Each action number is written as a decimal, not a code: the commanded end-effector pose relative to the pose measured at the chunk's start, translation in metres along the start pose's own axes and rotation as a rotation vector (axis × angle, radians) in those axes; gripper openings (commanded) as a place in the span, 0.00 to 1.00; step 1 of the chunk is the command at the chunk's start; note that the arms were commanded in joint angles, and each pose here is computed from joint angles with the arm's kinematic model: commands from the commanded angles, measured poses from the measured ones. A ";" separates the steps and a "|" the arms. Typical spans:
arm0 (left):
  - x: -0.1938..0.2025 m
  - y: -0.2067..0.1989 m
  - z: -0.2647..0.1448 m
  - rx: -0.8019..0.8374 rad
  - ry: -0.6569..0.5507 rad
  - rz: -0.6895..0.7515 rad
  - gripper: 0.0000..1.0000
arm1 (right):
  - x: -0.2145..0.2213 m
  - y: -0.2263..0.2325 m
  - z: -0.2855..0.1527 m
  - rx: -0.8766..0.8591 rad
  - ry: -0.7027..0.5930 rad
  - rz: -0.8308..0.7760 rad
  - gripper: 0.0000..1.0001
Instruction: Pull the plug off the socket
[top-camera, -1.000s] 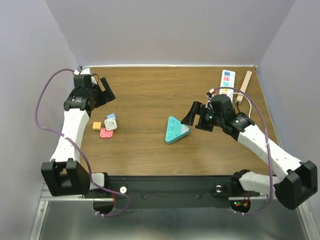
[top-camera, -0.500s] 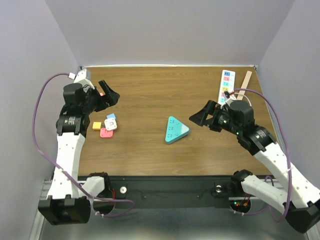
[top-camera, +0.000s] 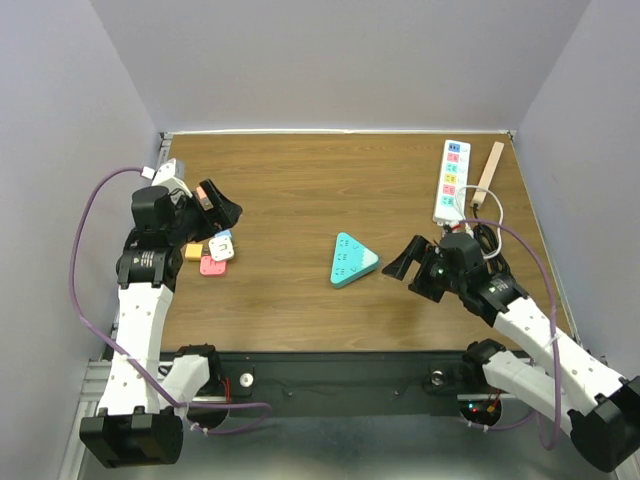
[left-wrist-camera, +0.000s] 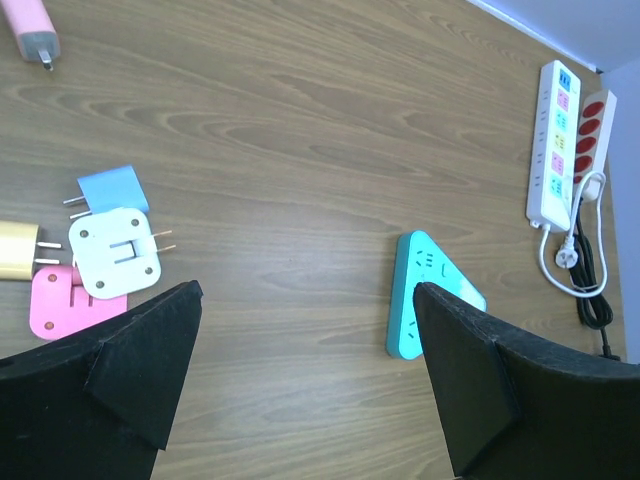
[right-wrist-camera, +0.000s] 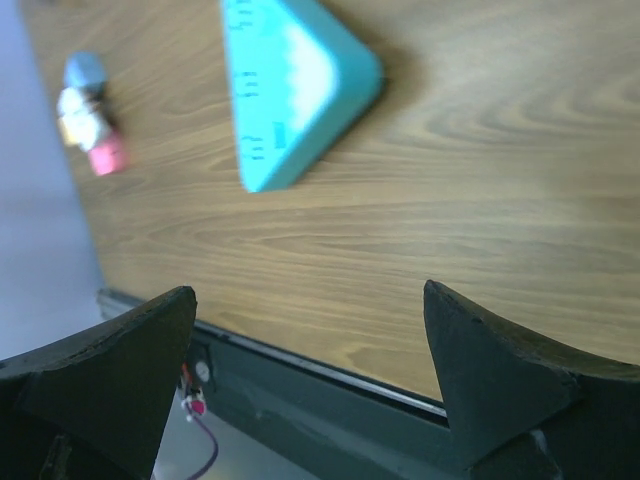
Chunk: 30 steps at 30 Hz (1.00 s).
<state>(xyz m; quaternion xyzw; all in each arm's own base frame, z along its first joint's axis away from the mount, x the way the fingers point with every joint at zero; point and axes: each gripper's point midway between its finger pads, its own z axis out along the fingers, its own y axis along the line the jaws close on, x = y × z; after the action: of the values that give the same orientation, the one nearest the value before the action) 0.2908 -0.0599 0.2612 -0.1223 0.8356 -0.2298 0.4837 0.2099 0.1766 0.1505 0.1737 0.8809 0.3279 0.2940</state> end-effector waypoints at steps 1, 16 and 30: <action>0.002 -0.002 -0.004 0.017 -0.015 -0.002 0.99 | -0.027 0.006 0.017 -0.035 -0.155 0.120 1.00; 0.024 0.018 -0.003 -0.049 0.017 0.009 0.99 | -0.021 -0.005 0.117 -0.018 -0.086 0.215 1.00; 0.022 0.024 0.000 -0.073 0.012 0.023 0.99 | -0.026 0.013 0.147 -0.072 -0.051 0.245 0.01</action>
<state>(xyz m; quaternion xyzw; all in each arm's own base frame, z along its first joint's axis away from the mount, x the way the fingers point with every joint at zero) 0.2773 -0.0527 0.2269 -0.1380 0.8530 -0.2057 0.4594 0.3210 0.2480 0.0711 0.2741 0.8362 0.3950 0.2638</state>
